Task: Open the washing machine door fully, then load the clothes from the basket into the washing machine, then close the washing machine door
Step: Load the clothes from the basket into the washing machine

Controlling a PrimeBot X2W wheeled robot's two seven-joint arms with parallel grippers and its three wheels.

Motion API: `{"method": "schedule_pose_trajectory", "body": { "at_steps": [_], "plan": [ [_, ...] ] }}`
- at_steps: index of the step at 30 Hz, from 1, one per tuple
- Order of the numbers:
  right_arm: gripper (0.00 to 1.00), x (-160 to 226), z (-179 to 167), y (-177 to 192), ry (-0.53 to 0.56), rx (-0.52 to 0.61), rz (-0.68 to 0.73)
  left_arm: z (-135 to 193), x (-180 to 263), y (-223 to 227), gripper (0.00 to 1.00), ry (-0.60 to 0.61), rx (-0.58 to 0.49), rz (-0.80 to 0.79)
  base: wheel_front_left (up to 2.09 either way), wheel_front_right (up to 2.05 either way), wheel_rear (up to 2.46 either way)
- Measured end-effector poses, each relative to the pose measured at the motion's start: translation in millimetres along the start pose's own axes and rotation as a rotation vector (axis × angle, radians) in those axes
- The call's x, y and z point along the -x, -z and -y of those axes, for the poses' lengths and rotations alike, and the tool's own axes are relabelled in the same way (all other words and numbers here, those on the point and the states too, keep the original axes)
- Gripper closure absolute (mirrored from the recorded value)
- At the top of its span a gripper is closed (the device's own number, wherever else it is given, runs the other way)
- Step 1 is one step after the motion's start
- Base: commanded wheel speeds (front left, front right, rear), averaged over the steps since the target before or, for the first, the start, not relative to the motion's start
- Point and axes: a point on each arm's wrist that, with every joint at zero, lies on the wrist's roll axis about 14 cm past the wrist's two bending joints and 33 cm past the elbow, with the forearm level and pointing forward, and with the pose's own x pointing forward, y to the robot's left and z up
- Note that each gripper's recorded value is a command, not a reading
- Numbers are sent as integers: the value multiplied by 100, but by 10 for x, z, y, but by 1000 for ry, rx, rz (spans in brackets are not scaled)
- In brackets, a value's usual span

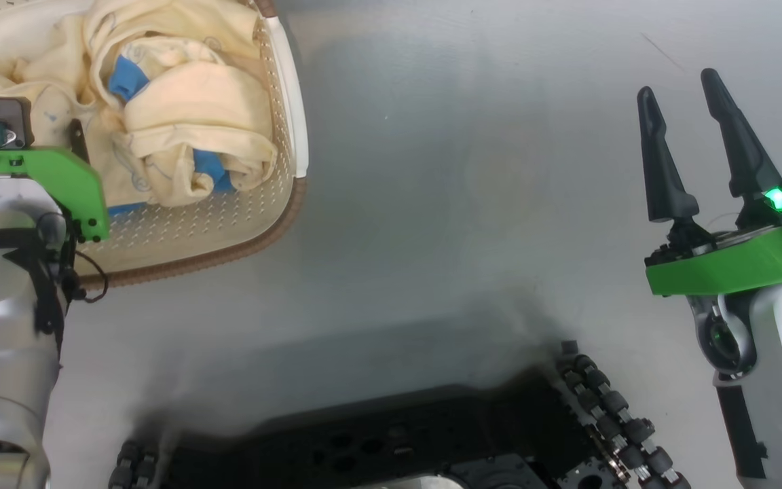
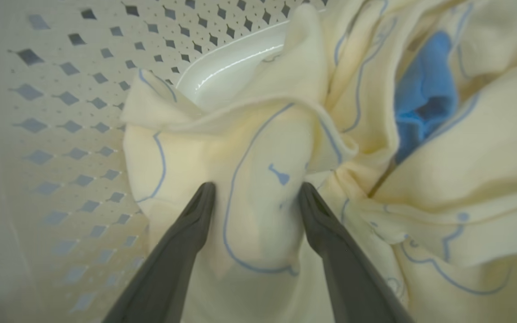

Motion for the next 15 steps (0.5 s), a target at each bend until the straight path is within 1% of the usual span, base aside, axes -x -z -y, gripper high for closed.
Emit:
{"method": "schedule_pose_trajectory", "body": {
  "at_steps": [2, 3, 4, 5, 11, 15],
  "plan": [
    [0, 0, 10, 5, 2, 1, -1, 13, -16, 45, 0, 9, 0, -27, 0, 0, 0],
    [0, 0, 13, 10, 3, 2, -2, 16, -24, 58, 10, 10, -2, -36, 0, 0, 0],
    [0, 1, 14, 15, 3, 2, -3, 23, -30, 80, 61, 14, -3, -54, 0, 0, 0],
    [0, 0, 16, 15, 4, 2, -3, 34, -34, 96, 100, 21, 1, -68, 0, 0, 0],
    [0, 4, 28, -94, 8, 6, 24, 67, 11, 47, 100, 31, 19, -61, 0, 0, 0],
    [0, 15, 27, -224, 9, 9, 54, 74, 90, -138, 100, 32, 29, 23, 0, 0, 0]
  ]
}}
